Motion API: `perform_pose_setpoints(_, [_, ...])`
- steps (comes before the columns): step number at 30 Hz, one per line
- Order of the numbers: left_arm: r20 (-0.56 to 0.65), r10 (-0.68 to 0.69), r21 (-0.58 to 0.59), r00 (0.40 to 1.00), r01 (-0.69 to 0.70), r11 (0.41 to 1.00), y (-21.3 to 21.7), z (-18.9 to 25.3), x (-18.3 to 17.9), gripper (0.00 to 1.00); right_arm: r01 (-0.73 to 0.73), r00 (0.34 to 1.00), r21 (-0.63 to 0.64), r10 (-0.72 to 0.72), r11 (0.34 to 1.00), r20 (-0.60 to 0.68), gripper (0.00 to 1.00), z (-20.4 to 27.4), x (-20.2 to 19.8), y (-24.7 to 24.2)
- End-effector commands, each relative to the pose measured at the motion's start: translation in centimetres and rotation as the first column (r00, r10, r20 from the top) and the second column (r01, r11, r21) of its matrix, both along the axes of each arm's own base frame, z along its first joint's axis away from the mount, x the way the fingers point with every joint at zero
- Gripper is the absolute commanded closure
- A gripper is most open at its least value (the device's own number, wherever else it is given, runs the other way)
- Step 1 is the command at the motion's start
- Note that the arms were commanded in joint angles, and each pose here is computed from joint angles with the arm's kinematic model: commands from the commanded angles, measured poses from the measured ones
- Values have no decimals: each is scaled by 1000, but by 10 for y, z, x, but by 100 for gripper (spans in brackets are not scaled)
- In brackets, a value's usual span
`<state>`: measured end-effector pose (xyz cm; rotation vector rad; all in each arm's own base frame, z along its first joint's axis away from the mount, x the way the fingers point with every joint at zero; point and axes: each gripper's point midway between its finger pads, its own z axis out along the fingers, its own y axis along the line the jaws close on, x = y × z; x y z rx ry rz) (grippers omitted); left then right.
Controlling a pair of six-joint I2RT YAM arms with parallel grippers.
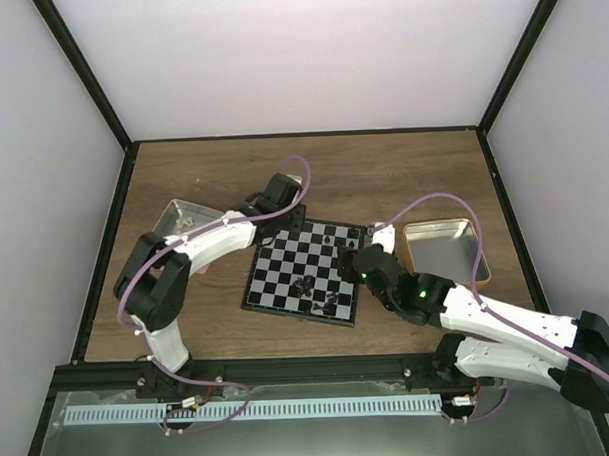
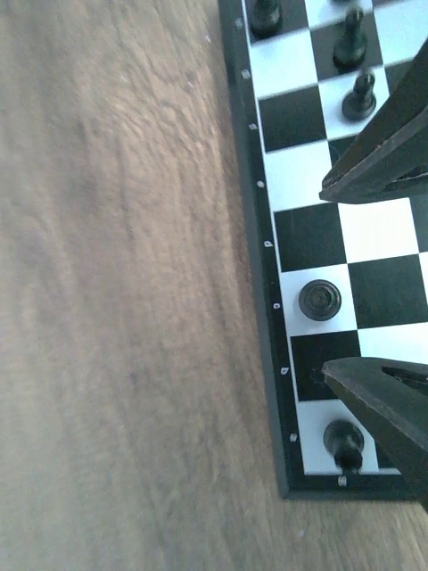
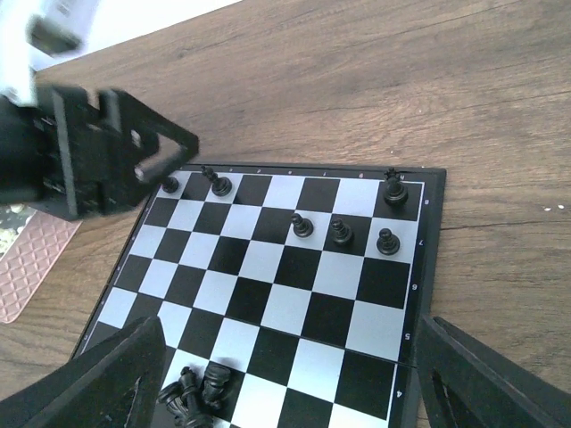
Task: Set up the chess pieces on the board
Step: Place the chess piece on the chessboard, then pick up the chess piece from the chessboard.
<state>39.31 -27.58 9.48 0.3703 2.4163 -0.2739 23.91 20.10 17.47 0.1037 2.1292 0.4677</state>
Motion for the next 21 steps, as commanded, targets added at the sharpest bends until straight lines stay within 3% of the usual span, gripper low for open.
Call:
perform_pose_setpoints(1, [100,55,-73,993,-48,996,9,62,0,49,-7,1000,33,7,999,13,22,16,3,5])
perform_pose_setpoints(9, [302,138,-197,943,-79,977,55,165,-35,43,-170,968,11,169,985,-188,25,-10,-1,51])
perform_pose_setpoints(16, [544,202,-301,814,-35,953,101,242,-78,25,-181,911,-10,164,983,-378,31,-59,-1,79])
perform_pose_setpoints(21, [627,245,-338,740,-25,941,127,267,-103,16,-237,867,-27,198,971,-457,41,-84,-1,98])
